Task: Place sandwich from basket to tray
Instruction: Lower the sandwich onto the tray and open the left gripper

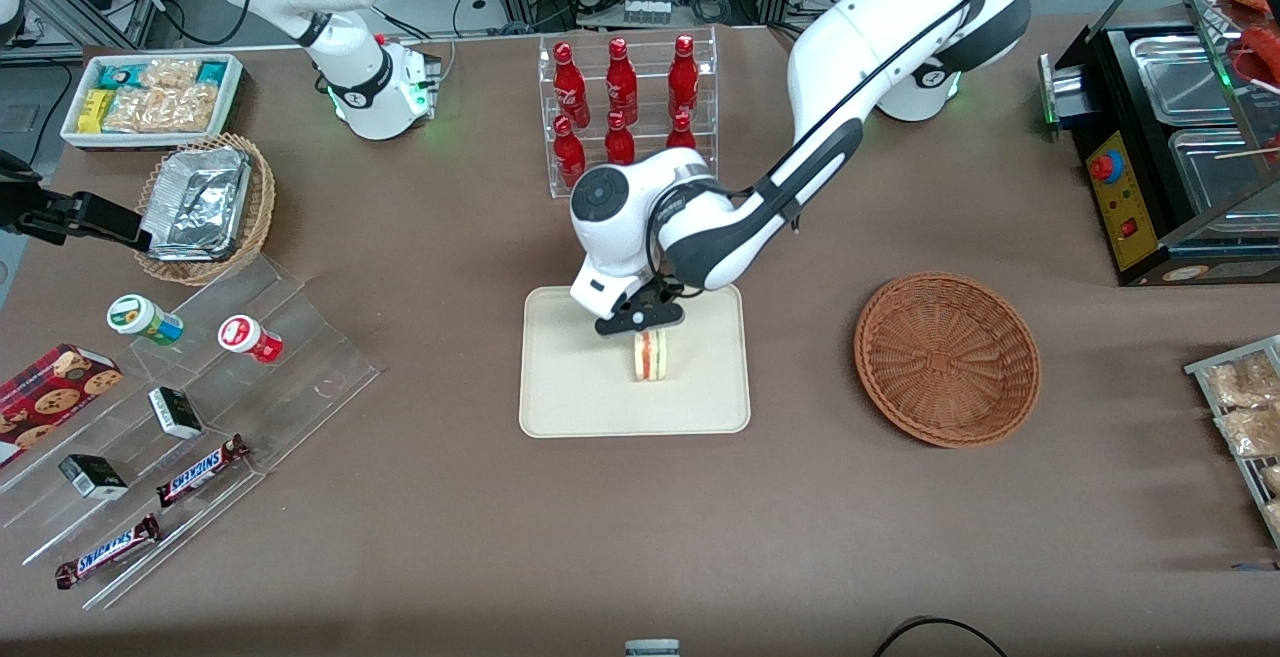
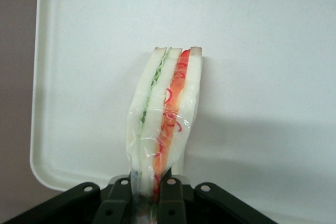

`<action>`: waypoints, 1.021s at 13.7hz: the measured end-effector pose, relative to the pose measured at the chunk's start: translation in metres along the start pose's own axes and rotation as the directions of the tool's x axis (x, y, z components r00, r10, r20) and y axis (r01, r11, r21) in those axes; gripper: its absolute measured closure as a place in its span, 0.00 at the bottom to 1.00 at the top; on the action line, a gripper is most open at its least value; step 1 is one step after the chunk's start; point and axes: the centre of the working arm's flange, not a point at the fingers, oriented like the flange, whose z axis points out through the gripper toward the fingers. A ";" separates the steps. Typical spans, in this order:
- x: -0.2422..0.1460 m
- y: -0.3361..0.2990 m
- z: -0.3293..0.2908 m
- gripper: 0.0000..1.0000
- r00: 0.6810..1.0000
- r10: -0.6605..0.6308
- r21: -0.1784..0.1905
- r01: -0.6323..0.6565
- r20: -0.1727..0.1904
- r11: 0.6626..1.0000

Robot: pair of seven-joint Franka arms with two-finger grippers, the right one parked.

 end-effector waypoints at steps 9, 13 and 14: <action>-0.003 0.009 0.003 0.58 1.000 0.007 -0.001 -0.007 -0.012 1.000; 0.010 0.007 -0.014 0.19 1.000 -0.017 -0.014 0.017 -0.026 1.000; 0.018 0.001 -0.028 0.07 0.999 -0.038 -0.009 0.038 -0.025 0.999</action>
